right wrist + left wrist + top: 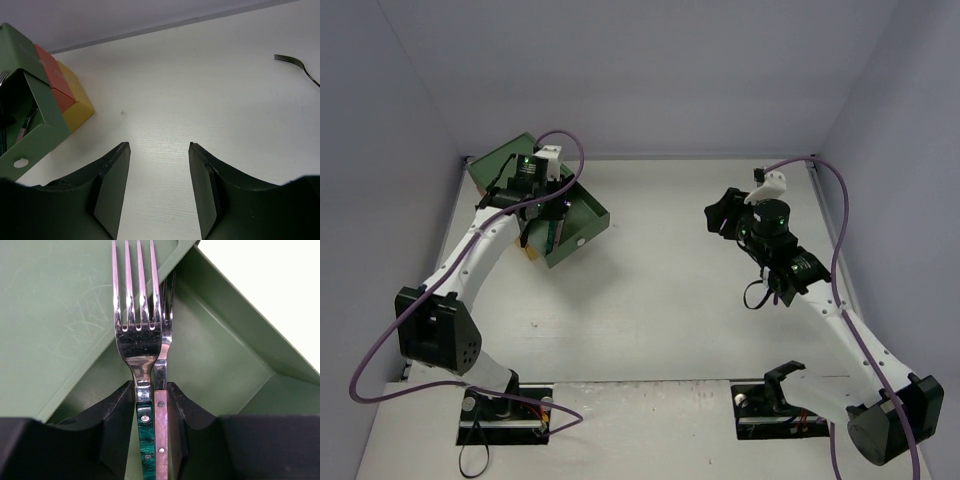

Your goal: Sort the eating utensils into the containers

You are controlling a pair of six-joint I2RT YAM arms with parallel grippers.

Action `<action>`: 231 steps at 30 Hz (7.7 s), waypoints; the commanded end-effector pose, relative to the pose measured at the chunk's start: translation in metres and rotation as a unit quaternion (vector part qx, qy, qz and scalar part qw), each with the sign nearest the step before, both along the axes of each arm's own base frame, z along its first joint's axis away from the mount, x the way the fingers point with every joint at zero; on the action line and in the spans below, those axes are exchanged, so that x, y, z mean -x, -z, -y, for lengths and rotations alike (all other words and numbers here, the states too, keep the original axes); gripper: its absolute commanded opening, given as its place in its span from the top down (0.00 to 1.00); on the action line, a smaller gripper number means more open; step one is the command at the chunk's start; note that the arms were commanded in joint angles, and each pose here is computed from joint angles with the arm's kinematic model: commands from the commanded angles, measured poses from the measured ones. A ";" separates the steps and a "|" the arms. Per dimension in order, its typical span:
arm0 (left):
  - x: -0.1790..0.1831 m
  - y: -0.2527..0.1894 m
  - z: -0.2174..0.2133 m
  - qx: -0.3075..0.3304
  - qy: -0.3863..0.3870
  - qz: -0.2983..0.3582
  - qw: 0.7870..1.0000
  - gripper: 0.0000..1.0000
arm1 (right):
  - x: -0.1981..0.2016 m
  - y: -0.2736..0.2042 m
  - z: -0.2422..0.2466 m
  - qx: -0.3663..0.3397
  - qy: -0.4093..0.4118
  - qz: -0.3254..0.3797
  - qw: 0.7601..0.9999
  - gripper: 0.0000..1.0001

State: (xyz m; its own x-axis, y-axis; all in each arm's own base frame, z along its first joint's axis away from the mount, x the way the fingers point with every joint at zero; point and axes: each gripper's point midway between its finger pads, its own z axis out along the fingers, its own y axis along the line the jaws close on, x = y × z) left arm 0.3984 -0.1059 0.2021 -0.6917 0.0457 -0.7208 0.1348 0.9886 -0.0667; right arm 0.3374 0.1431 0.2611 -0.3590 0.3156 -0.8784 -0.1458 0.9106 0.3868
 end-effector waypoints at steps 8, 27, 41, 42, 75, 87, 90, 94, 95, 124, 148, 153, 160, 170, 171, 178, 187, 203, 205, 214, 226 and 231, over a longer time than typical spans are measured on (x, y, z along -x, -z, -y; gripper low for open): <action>-0.005 -0.060 0.010 0.009 0.047 0.084 0.995 0.90 | 0.000 -0.015 0.001 -0.019 0.001 0.026 0.999 0.52; 0.005 -0.038 0.015 0.007 0.056 0.057 0.997 0.94 | -0.001 -0.008 0.007 -0.014 0.008 0.019 1.000 0.52; -0.001 -0.059 0.004 0.001 0.016 0.079 0.997 0.53 | -0.005 -0.002 0.017 -0.008 0.022 0.012 1.000 0.52; 0.000 -0.067 0.007 0.009 0.021 0.086 0.996 0.52 | -0.006 0.001 0.020 -0.005 0.030 0.007 1.000 0.52; 0.106 -0.068 -0.090 -0.041 -0.146 0.177 0.972 0.25 | -0.015 0.228 0.220 0.080 0.268 -0.355 0.892 0.58; 0.107 -0.066 -0.094 -0.034 -0.154 0.183 0.970 0.25 | -0.014 0.259 0.220 0.097 0.244 -0.397 0.879 0.77; 0.107 -0.066 -0.096 -0.031 -0.158 0.184 0.970 0.25 | -0.013 0.264 0.215 0.094 0.233 -0.403 0.880 0.92; 0.109 -0.067 -0.099 -0.030 -0.164 0.189 0.968 0.25 | -0.012 0.266 0.196 0.089 0.207 -0.405 0.886 1.00; 0.109 -0.066 -0.100 -0.031 -0.165 0.190 0.967 0.25 | -0.013 0.265 0.189 0.088 0.199 -0.403 0.889 1.00; 0.121 -0.075 -0.124 -0.048 -0.220 0.232 0.946 0.25 | -0.062 -0.121 -0.264 -0.184 -0.126 0.024 0.975 1.00; 0.122 -0.075 -0.128 -0.054 -0.229 0.234 0.943 0.25 | -0.060 -0.063 -0.351 -0.243 -0.100 0.006 0.965 1.00; 0.122 -0.075 -0.128 -0.053 -0.228 0.233 0.944 0.25 | -0.055 -0.052 -0.354 -0.222 -0.118 0.000 0.968 1.00; 0.121 -0.075 -0.127 -0.053 -0.226 0.234 0.944 0.25 | -0.049 -0.039 -0.357 -0.191 -0.149 -0.017 0.970 1.00; 0.121 -0.072 -0.126 -0.054 -0.224 0.229 0.946 0.25 | -0.045 -0.018 -0.350 -0.171 -0.144 -0.037 0.974 0.90; 0.121 -0.073 -0.126 -0.053 -0.224 0.229 0.946 0.25 | -0.045 -0.018 -0.349 -0.170 -0.142 -0.037 0.974 0.87; 0.121 -0.073 -0.127 -0.055 -0.225 0.229 0.945 0.25 | -0.047 -0.014 -0.347 -0.158 -0.141 -0.036 0.977 0.74; 0.121 -0.073 -0.126 -0.054 -0.224 0.230 0.945 0.25 | -0.053 -0.043 -0.327 -0.111 -0.140 0.004 0.984 0.66; 0.122 -0.075 -0.124 -0.049 -0.216 0.232 0.947 0.25 | -0.149 -0.005 0.002 0.067 0.036 -0.033 0.997 0.30; 0.122 -0.075 -0.124 -0.048 -0.216 0.232 0.947 0.25 | -0.159 0.016 0.056 0.071 0.075 -0.059 0.993 0.30; 0.121 -0.074 -0.123 -0.049 -0.214 0.231 0.948 0.25 | -0.195 0.093 0.147 0.122 0.102 -0.130 0.979 0.32; 0.119 -0.072 -0.122 -0.049 -0.210 0.228 0.950 0.25 | -0.215 0.187 0.172 0.190 0.027 -0.212 0.958 0.37; 0.118 -0.072 -0.120 -0.047 -0.207 0.228 0.950 0.25 | -0.213 0.213 0.171 0.198 0.008 -0.233 0.952 0.42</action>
State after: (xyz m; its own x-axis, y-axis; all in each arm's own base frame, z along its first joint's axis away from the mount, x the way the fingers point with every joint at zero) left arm 0.2709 0.0158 0.2575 -0.3460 -0.0633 -0.9361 -0.2721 0.9616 0.0356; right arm 0.5362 -0.0343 0.0348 -0.7609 0.0731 -0.6448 0.0536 0.9973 0.0498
